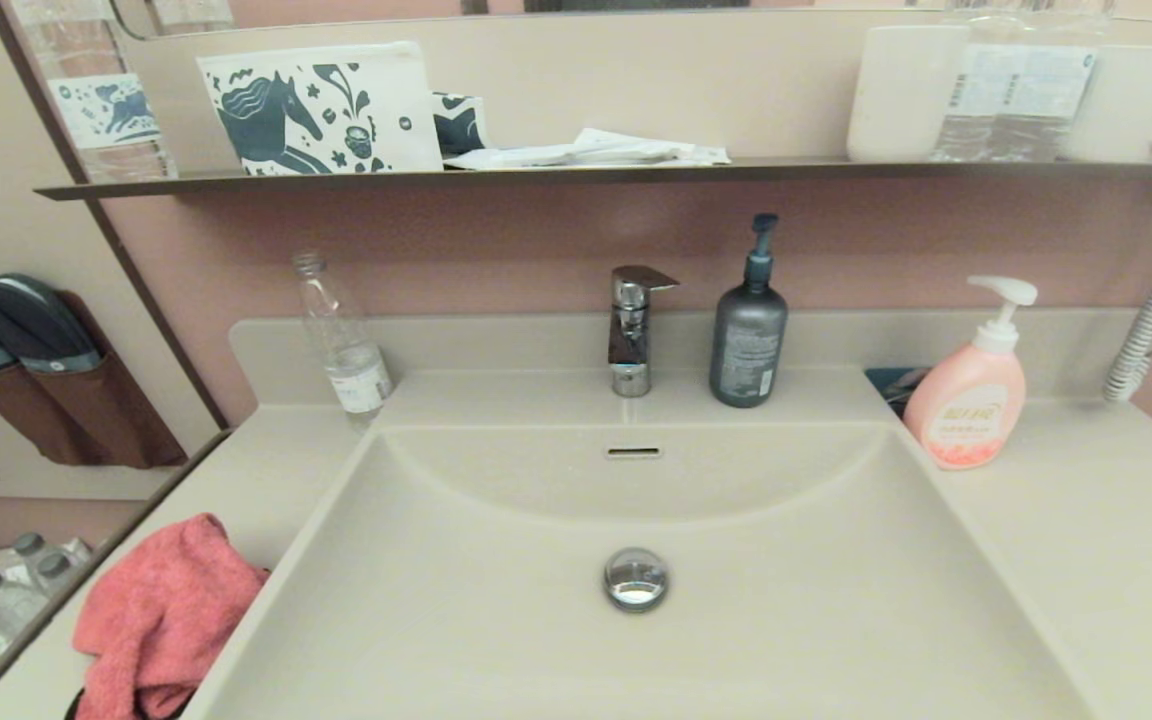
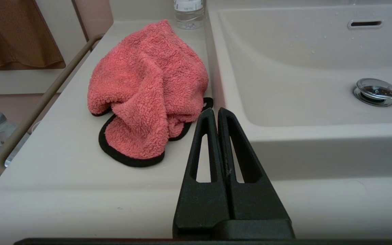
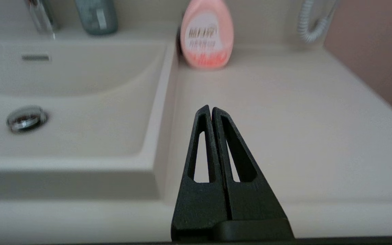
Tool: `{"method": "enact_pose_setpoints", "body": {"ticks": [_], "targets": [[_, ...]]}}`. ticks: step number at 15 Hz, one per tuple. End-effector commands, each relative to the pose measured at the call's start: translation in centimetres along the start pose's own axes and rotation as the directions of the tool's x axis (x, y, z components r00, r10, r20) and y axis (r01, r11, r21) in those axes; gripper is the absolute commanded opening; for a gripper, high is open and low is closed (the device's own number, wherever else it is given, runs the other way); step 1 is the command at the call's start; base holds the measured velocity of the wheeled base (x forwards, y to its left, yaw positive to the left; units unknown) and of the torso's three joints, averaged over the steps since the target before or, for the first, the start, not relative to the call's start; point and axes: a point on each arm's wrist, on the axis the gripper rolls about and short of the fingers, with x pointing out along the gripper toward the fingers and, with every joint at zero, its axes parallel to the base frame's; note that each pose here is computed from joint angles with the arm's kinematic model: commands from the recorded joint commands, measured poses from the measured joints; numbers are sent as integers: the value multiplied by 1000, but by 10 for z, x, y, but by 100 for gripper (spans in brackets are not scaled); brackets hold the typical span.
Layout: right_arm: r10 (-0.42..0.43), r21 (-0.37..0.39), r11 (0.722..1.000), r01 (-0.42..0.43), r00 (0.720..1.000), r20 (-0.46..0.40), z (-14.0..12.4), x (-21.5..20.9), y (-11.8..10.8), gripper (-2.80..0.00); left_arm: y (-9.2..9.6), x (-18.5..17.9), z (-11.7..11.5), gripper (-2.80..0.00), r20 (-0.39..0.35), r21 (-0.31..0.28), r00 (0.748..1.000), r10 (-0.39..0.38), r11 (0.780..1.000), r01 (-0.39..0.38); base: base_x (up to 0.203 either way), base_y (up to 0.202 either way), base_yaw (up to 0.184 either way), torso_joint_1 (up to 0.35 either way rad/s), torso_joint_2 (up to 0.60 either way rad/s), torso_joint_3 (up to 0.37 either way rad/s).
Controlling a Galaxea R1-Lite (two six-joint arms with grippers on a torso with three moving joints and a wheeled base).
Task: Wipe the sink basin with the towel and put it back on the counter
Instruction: Pick up the cloth
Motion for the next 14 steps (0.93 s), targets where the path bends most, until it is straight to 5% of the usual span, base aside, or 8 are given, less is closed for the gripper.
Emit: {"method": "enact_pose_setpoints", "body": {"ticks": [1, 6, 14], "targets": [[13, -2, 1000, -13, 1000, -18, -23, -1, 0, -280, 0, 0, 0, -280, 1, 0, 1000, 0, 1000, 0, 0, 0, 0, 0, 0, 0], [16, -48, 999, -19, 998, -58, -53, 11, 1, -280, 0, 0, 0, -280, 1, 0, 1000, 0, 1000, 0, 0, 0, 0, 0, 0, 0], [15, -75, 997, -20, 997, -69, -56, 11, 1, -280, 0, 0, 0, -280, 1, 0, 1000, 0, 1000, 0, 0, 0, 0, 0, 0, 0]]}}
